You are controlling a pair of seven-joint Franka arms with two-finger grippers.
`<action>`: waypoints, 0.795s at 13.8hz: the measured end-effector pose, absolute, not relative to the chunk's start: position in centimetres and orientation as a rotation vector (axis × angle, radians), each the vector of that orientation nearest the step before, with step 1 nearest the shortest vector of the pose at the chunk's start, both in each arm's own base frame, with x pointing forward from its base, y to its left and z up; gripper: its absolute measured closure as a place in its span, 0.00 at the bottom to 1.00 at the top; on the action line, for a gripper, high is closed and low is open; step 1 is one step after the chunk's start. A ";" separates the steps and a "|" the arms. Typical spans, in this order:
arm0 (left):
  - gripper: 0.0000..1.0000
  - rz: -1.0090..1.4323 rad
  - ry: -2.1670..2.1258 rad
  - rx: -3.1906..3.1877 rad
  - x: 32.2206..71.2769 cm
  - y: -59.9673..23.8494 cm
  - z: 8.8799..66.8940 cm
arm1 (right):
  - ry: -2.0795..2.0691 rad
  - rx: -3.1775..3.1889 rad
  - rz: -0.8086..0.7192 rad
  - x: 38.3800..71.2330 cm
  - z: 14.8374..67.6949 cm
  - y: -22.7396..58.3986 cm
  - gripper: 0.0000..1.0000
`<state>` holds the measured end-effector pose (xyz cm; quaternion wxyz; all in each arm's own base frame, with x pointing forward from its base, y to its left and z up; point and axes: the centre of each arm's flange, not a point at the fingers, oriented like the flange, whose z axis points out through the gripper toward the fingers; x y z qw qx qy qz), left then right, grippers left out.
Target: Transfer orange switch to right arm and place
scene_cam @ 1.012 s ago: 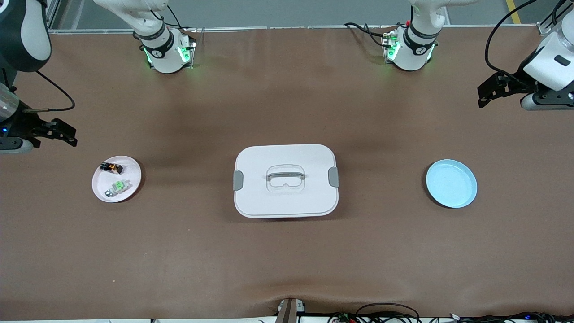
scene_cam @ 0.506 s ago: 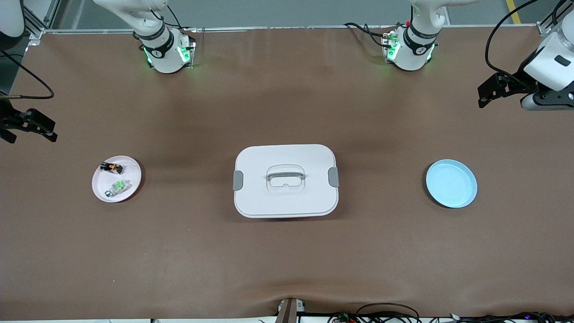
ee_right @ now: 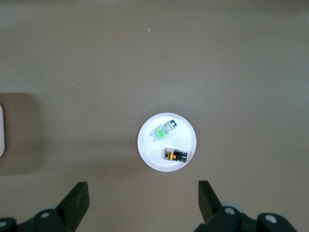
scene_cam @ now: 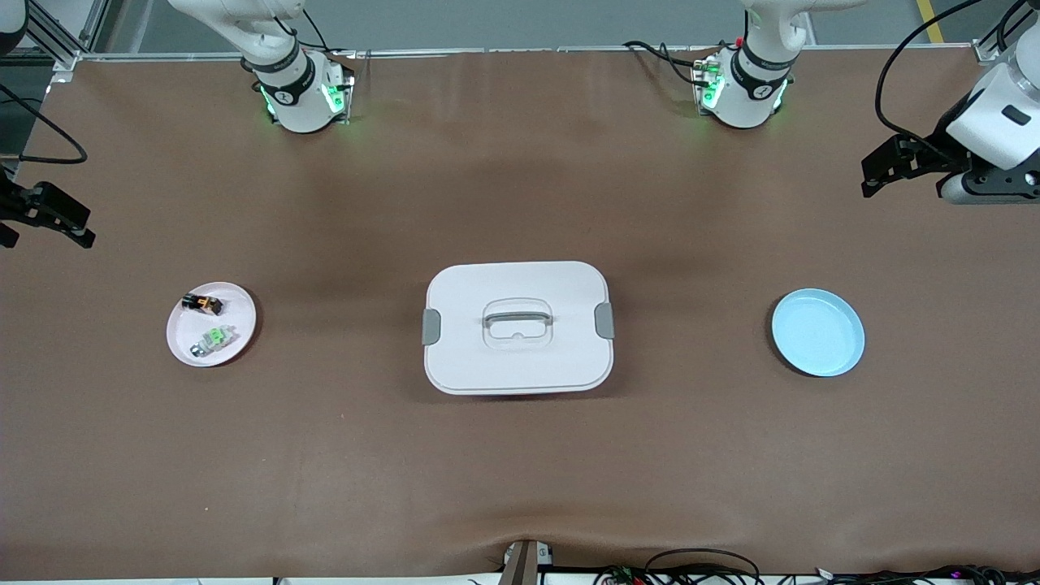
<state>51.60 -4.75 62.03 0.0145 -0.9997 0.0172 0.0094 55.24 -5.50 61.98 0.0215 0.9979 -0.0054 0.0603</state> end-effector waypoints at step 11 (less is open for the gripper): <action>0.00 0.014 0.055 -3.116 52.6 -4.8 62.0 | -0.058 3.104 0.071 54.2 62.5 -6.5 0.00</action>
